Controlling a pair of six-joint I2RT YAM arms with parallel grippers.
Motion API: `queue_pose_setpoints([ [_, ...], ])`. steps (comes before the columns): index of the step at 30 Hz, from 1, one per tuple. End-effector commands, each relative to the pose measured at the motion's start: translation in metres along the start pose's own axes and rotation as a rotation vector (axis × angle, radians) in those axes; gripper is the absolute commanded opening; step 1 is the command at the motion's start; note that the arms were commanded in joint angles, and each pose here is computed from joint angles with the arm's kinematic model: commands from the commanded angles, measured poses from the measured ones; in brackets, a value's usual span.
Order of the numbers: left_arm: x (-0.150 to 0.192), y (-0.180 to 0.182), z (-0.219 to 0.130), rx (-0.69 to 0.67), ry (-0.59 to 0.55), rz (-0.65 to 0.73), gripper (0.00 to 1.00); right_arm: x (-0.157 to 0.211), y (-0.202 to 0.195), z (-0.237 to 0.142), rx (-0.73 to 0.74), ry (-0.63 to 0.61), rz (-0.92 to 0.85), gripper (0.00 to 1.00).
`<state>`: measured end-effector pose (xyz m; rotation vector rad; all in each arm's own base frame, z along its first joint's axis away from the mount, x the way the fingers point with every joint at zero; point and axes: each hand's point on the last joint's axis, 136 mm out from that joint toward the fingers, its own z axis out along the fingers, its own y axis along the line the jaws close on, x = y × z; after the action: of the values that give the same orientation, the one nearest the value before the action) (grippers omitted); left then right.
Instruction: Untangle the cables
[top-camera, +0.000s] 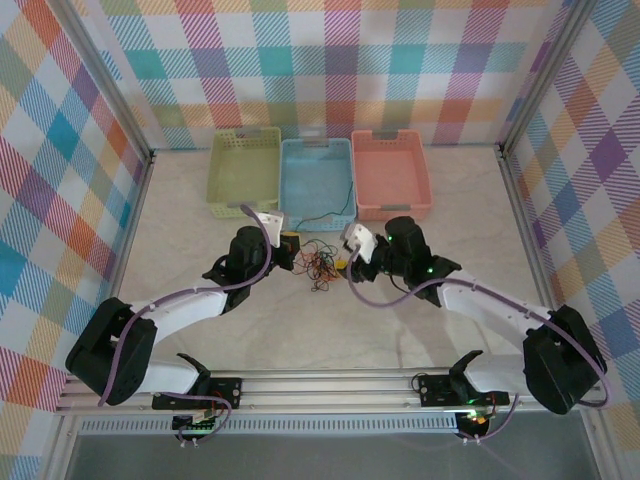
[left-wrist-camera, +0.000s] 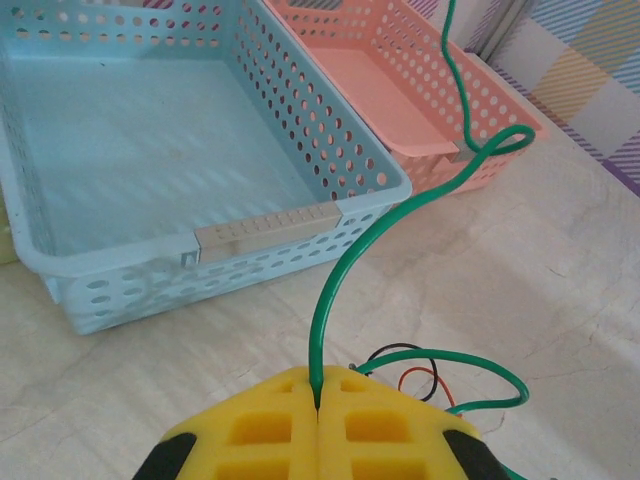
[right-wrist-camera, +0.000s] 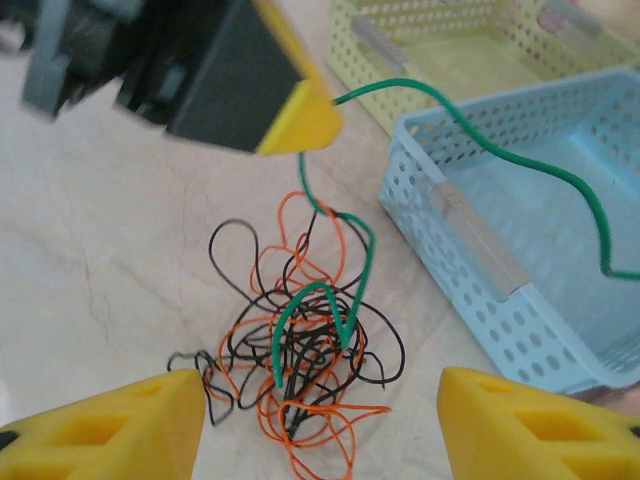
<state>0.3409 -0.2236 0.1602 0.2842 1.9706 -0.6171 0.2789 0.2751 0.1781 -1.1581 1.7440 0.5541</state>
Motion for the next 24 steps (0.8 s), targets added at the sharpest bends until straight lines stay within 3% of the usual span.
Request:
queue_pose_setpoints([
  [1,-0.019,0.001,-0.007,-0.005,-0.085,-0.012,0.00,-0.006,0.006,0.006,-0.123,-0.011,0.277,0.60],
  [10,-0.022,0.003,-0.010,-0.009,-0.118,-0.005,0.00,-0.007,0.023,0.035,-0.311,-0.013,0.448,0.58],
  [15,-0.022,0.003,-0.011,-0.011,-0.117,-0.005,0.00,0.004,0.016,0.054,-0.288,0.054,0.524,0.53],
  [24,-0.021,0.002,-0.009,-0.005,-0.110,-0.002,0.00,0.010,0.029,0.072,-0.384,0.078,0.587,0.48],
])
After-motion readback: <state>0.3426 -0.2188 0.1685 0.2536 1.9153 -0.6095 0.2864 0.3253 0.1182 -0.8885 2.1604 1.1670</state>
